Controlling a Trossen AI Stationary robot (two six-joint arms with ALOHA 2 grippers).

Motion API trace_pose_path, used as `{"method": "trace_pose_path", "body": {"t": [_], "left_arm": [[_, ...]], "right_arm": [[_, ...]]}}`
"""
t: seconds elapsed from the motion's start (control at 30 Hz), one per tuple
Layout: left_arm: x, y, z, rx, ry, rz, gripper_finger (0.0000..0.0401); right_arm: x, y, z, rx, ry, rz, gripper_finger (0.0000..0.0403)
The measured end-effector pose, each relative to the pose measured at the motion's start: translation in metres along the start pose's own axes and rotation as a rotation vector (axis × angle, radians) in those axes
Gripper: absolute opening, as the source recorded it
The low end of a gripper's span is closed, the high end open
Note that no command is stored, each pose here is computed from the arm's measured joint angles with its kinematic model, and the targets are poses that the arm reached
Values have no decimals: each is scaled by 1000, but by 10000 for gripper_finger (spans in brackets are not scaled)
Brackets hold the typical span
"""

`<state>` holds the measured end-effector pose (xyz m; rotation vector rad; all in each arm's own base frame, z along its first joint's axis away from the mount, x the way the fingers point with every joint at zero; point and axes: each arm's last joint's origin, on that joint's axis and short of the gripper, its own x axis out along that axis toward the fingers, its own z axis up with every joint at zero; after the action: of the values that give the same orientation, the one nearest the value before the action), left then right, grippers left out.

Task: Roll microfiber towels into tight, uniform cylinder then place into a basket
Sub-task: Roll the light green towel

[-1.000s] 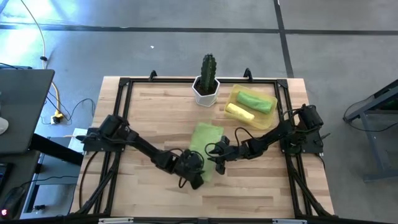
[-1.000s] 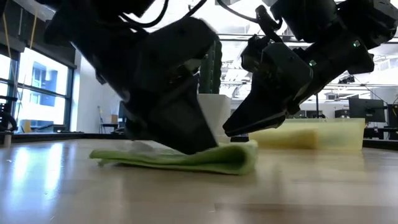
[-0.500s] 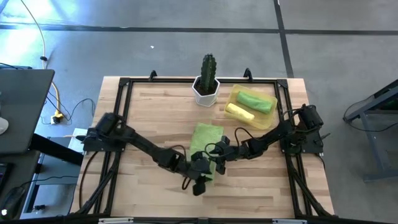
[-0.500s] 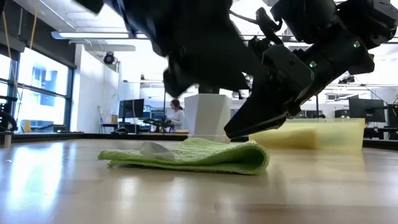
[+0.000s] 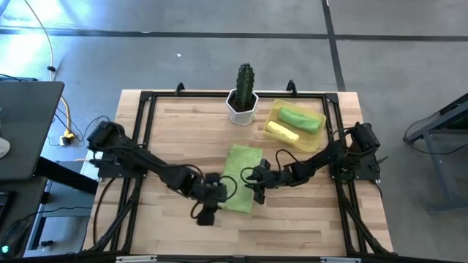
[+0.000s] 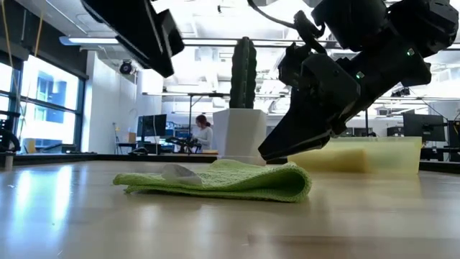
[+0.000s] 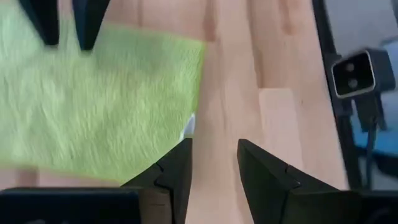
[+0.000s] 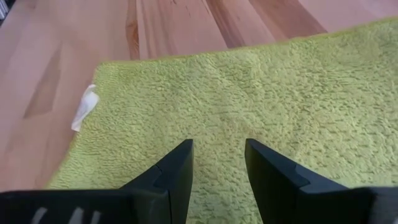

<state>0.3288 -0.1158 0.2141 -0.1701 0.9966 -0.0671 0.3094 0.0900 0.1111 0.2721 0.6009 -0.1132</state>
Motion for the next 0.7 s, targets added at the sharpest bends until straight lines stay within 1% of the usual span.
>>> {"method": "trace_pose_path", "body": {"t": [0.07,0.13,0.17,0.23,0.27,0.33,0.53,0.6,0.67,0.7], "left_arm": [[3,0,-4,102,2,-23,117],[8,0,-10,204,32,-19,117],[12,0,-11,245,25,-22,117],[15,3,-16,312,45,-10,117],[17,5,-16,330,33,-9,117],[22,11,-18,348,15,-5,117],[35,24,-28,353,39,11,117],[39,27,-36,352,50,14,117],[46,27,-36,357,10,6,117],[48,28,-38,366,13,7,117]], "right_arm": [[0,0,0,1,-5,2,138],[0,0,2,5,-15,6,138],[0,0,2,7,-17,6,138],[0,1,3,9,-25,10,138],[0,1,3,9,-25,11,138],[0,1,4,13,-37,16,138],[0,4,7,34,-74,42,138],[0,5,7,71,-60,71,138],[0,5,7,113,-33,123,138],[0,5,7,120,-13,160,138]]}}
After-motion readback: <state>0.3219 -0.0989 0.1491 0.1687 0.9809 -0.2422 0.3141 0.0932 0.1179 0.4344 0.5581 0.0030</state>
